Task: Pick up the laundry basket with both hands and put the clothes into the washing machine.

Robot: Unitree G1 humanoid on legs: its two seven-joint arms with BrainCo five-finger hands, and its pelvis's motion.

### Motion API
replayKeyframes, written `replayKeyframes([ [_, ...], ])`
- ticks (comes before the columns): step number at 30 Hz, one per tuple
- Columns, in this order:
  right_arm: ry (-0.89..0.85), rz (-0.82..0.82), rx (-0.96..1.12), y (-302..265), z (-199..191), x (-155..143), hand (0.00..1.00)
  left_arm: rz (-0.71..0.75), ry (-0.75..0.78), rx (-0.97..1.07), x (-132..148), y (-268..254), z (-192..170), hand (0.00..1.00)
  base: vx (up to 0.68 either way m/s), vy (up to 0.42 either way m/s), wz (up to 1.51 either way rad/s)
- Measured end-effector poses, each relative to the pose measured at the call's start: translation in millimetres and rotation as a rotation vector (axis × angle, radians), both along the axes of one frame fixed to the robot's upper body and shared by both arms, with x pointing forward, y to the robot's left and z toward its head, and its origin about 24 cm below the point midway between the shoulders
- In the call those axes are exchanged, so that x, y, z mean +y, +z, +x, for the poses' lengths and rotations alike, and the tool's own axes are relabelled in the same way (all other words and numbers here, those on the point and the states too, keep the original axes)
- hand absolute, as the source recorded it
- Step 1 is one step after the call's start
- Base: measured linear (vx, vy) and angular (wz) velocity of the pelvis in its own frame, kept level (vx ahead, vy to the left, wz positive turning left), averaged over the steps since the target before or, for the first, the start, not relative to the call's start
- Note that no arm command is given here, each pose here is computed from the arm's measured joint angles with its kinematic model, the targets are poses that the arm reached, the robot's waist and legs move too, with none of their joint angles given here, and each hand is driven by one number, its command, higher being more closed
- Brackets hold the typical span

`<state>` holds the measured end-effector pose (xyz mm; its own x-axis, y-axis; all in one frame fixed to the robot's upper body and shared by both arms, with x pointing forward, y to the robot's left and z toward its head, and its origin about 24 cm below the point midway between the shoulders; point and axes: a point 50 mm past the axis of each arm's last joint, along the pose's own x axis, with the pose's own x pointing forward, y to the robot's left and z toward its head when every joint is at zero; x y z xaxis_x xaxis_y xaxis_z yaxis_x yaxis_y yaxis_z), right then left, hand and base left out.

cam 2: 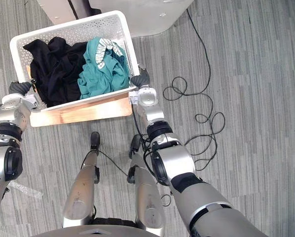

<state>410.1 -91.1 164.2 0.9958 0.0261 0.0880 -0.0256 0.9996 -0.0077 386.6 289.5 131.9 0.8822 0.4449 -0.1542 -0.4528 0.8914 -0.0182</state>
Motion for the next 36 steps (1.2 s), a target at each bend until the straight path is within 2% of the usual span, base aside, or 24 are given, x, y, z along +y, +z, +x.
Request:
replayKeyframes([
  [7,-0.009,0.001,0.064,-20,-4,-9,1.0,-0.081,-0.05,0.01,-4,-27,-10,1.0,0.01,0.013,-0.04],
  [12,0.015,-0.009,0.11,-41,-13,-13,1.0,-0.152,-0.063,0.053,-5,-72,-38,1.0,0.03,0.008,0.01],
  [19,0.074,-0.043,0.089,-49,-24,-21,1.0,-0.14,-0.099,0.018,-6,-92,-70,1.0,0.0,0.011,0.06],
  [26,0.048,0.092,0.253,-120,-65,-47,1.0,-0.16,-0.158,0.092,-26,-133,-117,1.0,0.07,0.032,0.01],
  [36,-0.064,0.154,0.45,-194,-137,-92,1.0,-0.243,-0.233,0.264,-64,-186,-176,1.0,-0.02,0.054,-0.18],
])
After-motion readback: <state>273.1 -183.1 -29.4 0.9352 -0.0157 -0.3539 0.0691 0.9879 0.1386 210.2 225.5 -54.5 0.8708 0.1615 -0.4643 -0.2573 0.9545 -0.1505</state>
